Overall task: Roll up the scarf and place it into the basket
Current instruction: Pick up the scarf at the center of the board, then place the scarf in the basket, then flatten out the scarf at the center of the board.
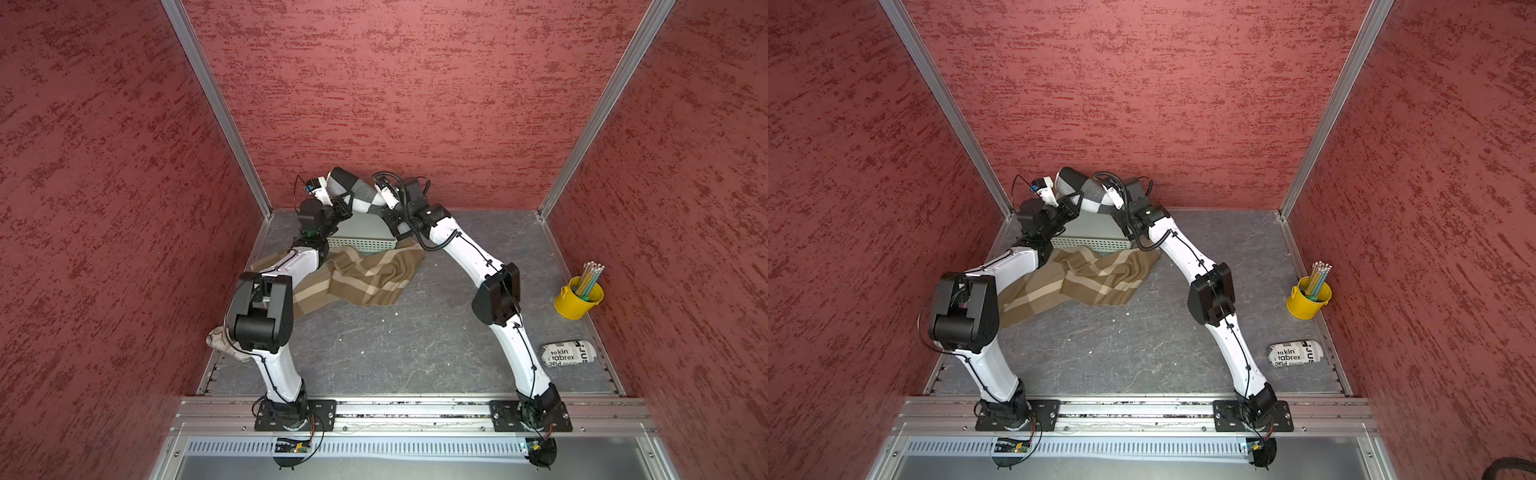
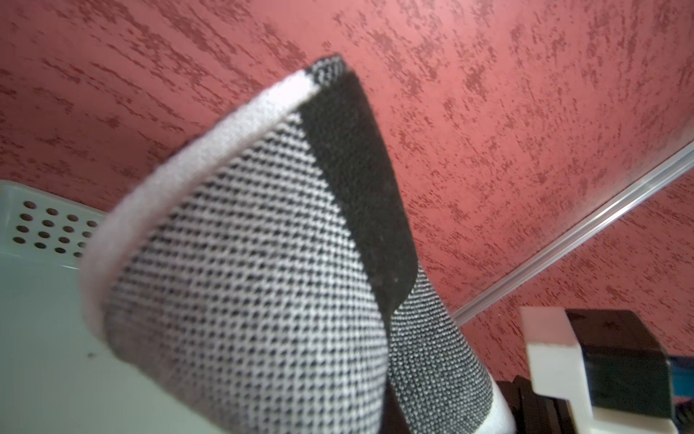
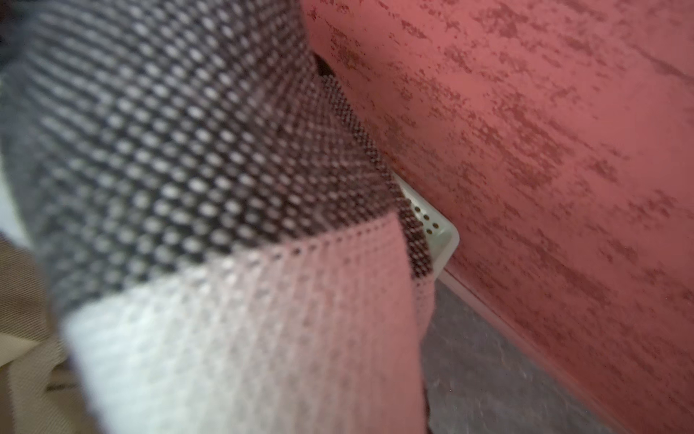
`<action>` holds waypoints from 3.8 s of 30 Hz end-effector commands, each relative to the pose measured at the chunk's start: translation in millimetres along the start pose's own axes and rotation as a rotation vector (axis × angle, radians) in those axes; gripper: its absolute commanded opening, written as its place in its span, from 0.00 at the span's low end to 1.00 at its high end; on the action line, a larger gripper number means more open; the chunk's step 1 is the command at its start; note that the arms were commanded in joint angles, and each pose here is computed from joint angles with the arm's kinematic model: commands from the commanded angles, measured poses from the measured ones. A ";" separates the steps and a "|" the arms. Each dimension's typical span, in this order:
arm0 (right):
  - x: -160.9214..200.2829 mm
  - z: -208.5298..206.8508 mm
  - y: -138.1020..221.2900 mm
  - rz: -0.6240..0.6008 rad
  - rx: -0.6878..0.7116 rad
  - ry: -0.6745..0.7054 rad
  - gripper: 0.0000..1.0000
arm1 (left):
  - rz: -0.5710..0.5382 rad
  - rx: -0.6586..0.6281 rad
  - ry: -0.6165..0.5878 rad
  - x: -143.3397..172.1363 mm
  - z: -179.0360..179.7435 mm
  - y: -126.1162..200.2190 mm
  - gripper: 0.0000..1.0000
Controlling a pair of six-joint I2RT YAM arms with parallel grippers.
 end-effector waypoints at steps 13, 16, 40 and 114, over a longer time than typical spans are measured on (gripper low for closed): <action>-11.6 1.3 -59.8 -0.289 0.034 0.123 0.00 | -0.066 -0.002 0.028 -10.5 71.7 -8.6 0.00; 13.1 16.3 -71.8 -0.222 -0.032 0.118 0.00 | -0.036 -0.054 0.060 5.3 93.1 -8.8 0.00; 123.9 74.0 -57.4 0.163 -0.445 0.119 0.08 | 0.164 -0.494 0.209 86.2 182.4 4.6 0.03; 158.5 80.5 209.4 0.290 0.066 -0.854 0.60 | 0.709 -0.415 0.052 197.6 32.2 103.6 0.48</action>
Point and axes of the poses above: each gripper's point midway between its finger pads, its own y axis back along the fingers, its own z axis along the line the jaws close on, x = y × z, the point moved 1 cm from there along y, back along the fingers, and after that the axes turned 5 degrees about y, right-handed, at the moved point
